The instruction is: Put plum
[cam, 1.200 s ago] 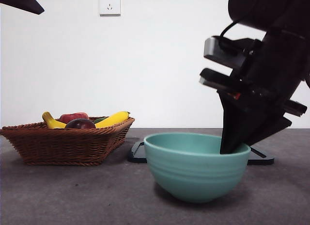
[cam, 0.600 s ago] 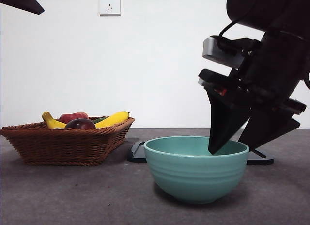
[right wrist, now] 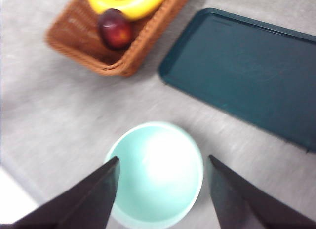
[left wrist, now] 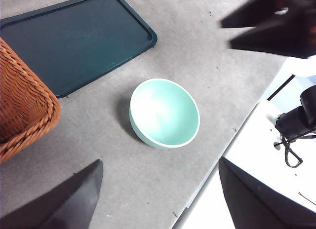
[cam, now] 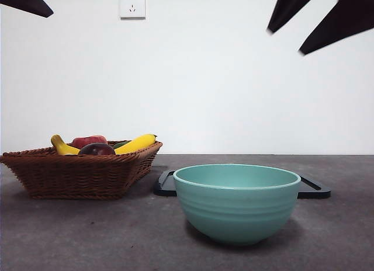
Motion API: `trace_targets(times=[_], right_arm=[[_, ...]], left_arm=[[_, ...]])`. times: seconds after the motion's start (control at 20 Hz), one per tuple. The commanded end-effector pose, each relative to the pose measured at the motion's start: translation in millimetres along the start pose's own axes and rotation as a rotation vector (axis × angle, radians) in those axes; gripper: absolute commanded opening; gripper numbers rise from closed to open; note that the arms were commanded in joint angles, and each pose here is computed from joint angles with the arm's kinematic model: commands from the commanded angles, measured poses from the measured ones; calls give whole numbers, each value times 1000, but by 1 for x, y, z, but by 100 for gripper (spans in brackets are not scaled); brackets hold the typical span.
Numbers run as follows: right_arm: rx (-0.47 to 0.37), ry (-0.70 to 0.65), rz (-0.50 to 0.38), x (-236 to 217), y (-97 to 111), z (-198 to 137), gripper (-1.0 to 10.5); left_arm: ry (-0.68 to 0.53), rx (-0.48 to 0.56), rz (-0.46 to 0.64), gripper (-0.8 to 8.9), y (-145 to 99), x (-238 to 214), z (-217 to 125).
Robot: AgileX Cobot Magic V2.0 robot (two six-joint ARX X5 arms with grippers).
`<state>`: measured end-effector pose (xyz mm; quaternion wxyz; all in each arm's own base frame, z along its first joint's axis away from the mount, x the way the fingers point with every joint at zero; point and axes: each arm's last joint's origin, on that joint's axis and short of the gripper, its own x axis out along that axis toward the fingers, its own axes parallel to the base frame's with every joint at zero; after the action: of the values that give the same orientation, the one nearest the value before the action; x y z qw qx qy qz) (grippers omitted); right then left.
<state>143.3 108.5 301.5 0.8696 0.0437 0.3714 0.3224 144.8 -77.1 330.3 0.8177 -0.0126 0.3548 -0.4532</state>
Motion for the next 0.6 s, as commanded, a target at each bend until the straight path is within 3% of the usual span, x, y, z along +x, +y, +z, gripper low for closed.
trace_targets(times=[0.05,0.6], right_arm=[[-17,-1,36,-17,4,-3,280],[-5,66,70,-42,5,-23,279]], left_arm=[[-14,25,-7,374,-2,-2,5],[5,12,-8,374,-2,-2,3]])
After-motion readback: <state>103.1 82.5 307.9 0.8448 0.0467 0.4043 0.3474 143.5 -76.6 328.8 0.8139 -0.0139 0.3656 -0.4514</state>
